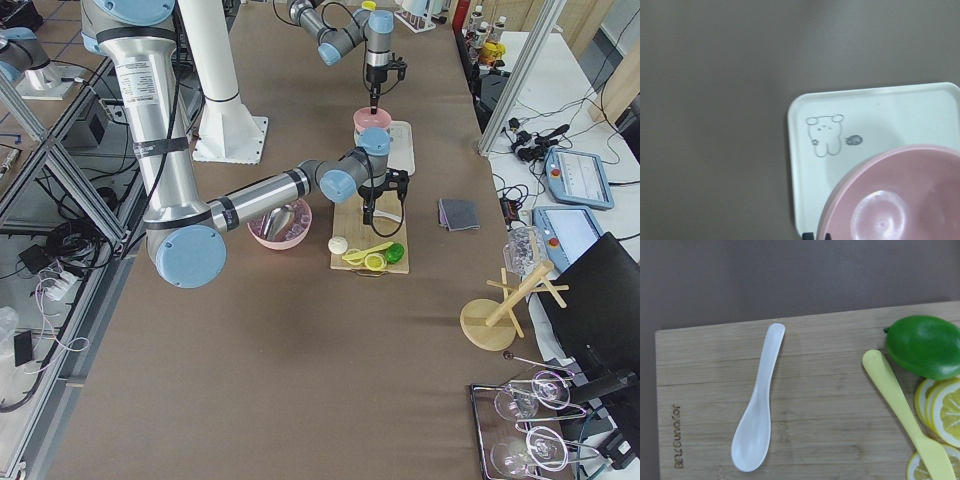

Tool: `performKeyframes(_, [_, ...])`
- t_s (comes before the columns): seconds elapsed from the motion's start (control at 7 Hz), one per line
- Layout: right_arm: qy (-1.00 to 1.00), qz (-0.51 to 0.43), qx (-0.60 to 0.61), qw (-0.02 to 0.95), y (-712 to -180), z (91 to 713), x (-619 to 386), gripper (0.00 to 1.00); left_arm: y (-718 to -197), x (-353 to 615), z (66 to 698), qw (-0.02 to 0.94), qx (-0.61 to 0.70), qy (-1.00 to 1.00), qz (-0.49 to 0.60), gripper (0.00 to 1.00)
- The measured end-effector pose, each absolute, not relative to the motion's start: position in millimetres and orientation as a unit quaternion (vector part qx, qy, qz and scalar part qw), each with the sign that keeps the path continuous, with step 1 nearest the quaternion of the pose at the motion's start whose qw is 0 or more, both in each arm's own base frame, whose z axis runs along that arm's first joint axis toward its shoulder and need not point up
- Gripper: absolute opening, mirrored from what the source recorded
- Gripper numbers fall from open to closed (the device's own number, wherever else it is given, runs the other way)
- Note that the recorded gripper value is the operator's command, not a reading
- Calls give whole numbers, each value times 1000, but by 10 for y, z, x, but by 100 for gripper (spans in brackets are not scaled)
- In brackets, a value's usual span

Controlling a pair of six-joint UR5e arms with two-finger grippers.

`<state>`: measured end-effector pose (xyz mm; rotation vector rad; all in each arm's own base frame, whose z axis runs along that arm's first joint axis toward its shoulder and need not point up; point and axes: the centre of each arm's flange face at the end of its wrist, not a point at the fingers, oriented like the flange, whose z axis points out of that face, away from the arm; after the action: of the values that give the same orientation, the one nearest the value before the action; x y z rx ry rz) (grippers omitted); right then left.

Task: Stack pink bowl on green and place spoon
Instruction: 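Lower pink bowl into green bowl while right gripper grasps white spoon, then open left gripper and lift away while right gripper carries spoon to tray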

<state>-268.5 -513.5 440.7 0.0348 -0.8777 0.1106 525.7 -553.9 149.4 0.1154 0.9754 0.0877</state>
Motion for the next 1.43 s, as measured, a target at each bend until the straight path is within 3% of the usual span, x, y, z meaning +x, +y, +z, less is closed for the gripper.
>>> performKeyframes(0.14, [-422, 58, 15, 905, -5118, 4411, -2739, 94, -5568, 5297, 1538, 881, 55, 468, 42, 97])
performKeyframes(1.14, [-405, 133, -7, 905, -5858, 4462, -3528, 81, -5528, 5397, 1614, 883, 49, 465, 44, 98])
performKeyframes(1.29, [-410, 143, -5, 901, -5906, 4572, -3575, 48, -5521, 5397, 1611, 883, 49, 465, 44, 98])
performKeyframes(1.43, [-412, 147, -4, 899, -5915, 4652, -3599, 0, -5515, 5396, 1607, 883, 49, 466, 44, 98])
